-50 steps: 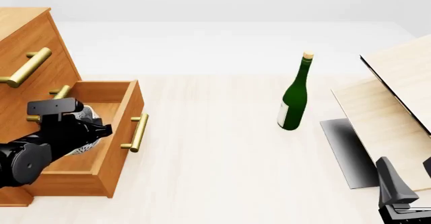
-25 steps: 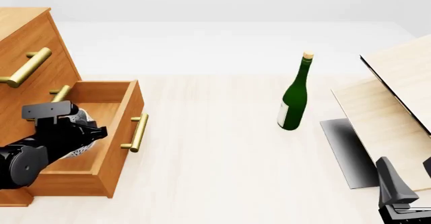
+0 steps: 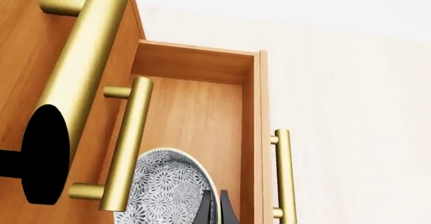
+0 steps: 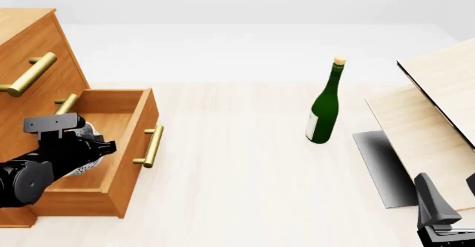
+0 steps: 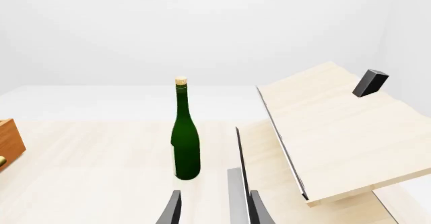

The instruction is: Put the bowl in the bottom drawer of the cabinet.

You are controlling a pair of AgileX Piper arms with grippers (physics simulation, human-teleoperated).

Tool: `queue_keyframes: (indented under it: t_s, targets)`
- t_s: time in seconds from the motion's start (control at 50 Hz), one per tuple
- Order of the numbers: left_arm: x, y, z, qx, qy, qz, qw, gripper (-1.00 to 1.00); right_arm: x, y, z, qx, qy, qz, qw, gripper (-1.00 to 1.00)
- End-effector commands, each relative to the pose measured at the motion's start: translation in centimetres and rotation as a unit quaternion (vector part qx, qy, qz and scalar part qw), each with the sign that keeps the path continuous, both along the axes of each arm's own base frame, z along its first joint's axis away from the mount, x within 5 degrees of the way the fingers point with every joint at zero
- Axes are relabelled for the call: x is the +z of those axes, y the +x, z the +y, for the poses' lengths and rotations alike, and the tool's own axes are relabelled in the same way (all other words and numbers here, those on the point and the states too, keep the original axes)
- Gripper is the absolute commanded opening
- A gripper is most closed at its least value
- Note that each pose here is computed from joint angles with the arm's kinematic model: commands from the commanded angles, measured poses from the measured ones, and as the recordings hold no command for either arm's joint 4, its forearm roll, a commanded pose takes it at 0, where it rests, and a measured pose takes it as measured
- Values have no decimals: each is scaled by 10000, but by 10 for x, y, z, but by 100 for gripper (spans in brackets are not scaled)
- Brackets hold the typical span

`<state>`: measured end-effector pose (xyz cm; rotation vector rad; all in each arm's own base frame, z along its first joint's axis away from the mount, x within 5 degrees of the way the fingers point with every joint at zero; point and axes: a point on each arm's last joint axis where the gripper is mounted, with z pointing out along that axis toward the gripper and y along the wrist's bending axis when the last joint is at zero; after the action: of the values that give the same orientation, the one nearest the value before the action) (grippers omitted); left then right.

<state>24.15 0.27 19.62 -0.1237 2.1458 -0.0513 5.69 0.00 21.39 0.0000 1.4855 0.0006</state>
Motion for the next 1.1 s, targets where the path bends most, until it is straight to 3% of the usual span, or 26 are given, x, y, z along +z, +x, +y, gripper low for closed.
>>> queue_keyframes:
  t_s: [0.02, 1.1]
  targets:
    - [-1, 2, 3, -38, 129, 9, 9999, -100, 0, 0, 0, 0, 0, 0, 10000, 100]
    - [-14, 6, 5, 75, 34, 48, 10000, -100, 0, 0, 0, 0, 0, 0, 10000, 100]
